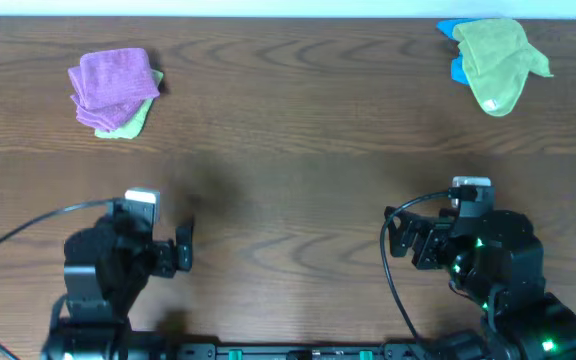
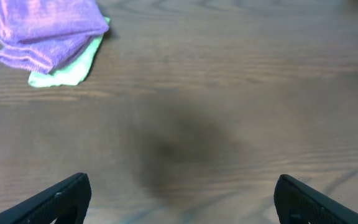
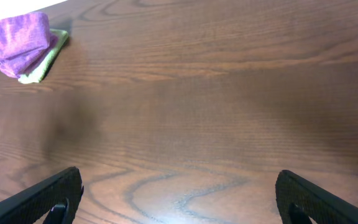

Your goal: Fold the cloth

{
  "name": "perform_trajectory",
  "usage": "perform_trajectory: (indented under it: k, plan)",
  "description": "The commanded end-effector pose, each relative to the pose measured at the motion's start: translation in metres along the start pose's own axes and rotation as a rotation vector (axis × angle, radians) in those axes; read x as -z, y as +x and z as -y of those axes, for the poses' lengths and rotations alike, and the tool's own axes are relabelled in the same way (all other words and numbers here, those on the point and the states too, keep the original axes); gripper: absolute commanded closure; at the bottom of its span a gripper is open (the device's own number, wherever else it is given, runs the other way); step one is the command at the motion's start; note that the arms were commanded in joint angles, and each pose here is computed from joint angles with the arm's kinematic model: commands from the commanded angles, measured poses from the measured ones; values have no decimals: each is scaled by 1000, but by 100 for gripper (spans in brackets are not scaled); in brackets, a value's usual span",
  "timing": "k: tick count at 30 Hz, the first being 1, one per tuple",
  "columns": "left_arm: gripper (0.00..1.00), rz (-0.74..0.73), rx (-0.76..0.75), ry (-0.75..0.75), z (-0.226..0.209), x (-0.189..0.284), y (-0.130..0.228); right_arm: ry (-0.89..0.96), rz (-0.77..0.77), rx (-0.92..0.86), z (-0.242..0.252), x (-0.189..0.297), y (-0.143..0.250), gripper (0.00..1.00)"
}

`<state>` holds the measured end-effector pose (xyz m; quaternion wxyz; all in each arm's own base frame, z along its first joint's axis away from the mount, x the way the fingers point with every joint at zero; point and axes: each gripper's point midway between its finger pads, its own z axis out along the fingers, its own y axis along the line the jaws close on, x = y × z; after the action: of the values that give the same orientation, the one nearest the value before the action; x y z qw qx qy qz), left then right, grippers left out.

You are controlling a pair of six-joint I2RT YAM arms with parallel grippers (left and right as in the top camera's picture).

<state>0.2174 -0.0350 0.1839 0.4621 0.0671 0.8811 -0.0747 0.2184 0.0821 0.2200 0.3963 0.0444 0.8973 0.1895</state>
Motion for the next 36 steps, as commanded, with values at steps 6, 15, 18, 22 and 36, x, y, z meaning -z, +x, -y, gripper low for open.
perform_trajectory:
  k: [6, 15, 18, 22, 36]
  plan:
    - [5, 21, -25, -107, -17, 0, 39, 19, 8, -20, 5, 0, -1, 1]
    - [5, 28, -32, -192, -32, -6, 68, 19, 8, -20, 5, 0, -1, 1]
    - [5, -7, -29, -210, -35, -8, 81, 19, 8, -20, 5, 0, -1, 1]
    - [5, -33, -28, -239, -40, -7, 90, 19, 8, -20, 5, 0, -1, 1]
    - [5, -47, -18, -265, -45, -11, 106, 19, 8, -20, 5, 0, -1, 1]
